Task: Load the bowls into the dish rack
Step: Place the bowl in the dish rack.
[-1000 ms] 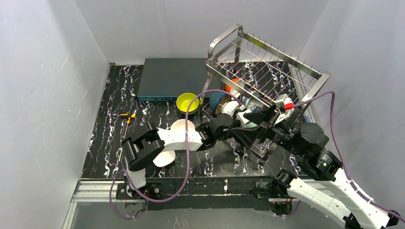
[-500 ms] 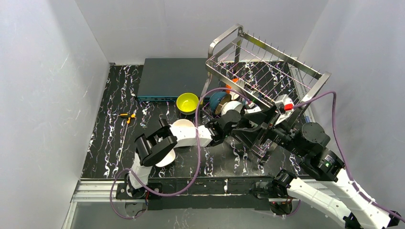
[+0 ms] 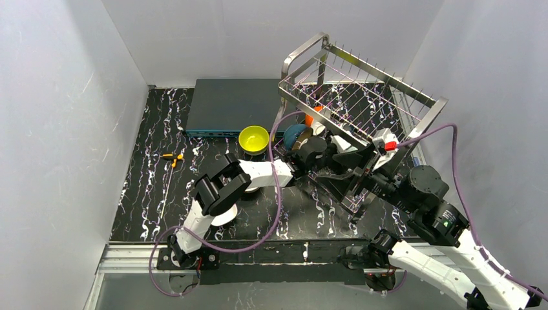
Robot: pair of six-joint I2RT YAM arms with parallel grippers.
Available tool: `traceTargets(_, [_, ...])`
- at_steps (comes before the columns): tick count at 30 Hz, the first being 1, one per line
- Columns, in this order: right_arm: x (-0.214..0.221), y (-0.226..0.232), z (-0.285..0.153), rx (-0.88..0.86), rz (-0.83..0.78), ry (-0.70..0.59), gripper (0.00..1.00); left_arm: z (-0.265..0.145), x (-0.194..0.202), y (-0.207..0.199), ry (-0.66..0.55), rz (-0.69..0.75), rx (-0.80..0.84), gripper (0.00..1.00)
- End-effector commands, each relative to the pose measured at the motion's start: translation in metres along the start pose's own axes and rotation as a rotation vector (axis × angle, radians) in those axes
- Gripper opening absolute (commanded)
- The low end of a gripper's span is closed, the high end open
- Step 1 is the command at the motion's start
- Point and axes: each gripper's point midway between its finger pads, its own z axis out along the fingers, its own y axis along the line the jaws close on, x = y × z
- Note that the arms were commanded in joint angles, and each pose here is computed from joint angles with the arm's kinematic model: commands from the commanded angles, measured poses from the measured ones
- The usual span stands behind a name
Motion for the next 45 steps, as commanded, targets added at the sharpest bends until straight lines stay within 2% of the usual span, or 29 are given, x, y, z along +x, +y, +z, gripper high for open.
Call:
traceTargets(1, [-0.027,0.006,-0.008,-0.008,-0.027,-0.074,0.99,0.005,-0.08,0.021,-0.198,0.042,-0.053,0.0])
traceTargets(19, [-0.027,0.005,-0.012,0.002,-0.026,-0.074,0.99,0.035,-0.086,0.027,-0.237,0.106,-0.052,0.0])
traceTargets(38, [-0.025,0.003,-0.012,0.011,-0.026,-0.069,0.99,0.052,-0.048,0.033,-0.171,0.08,-0.087,0.0])
traceTargets(45, [-0.026,0.003,-0.014,0.014,-0.026,-0.073,0.99,0.054,-0.037,0.028,-0.137,0.148,-0.078,0.0])
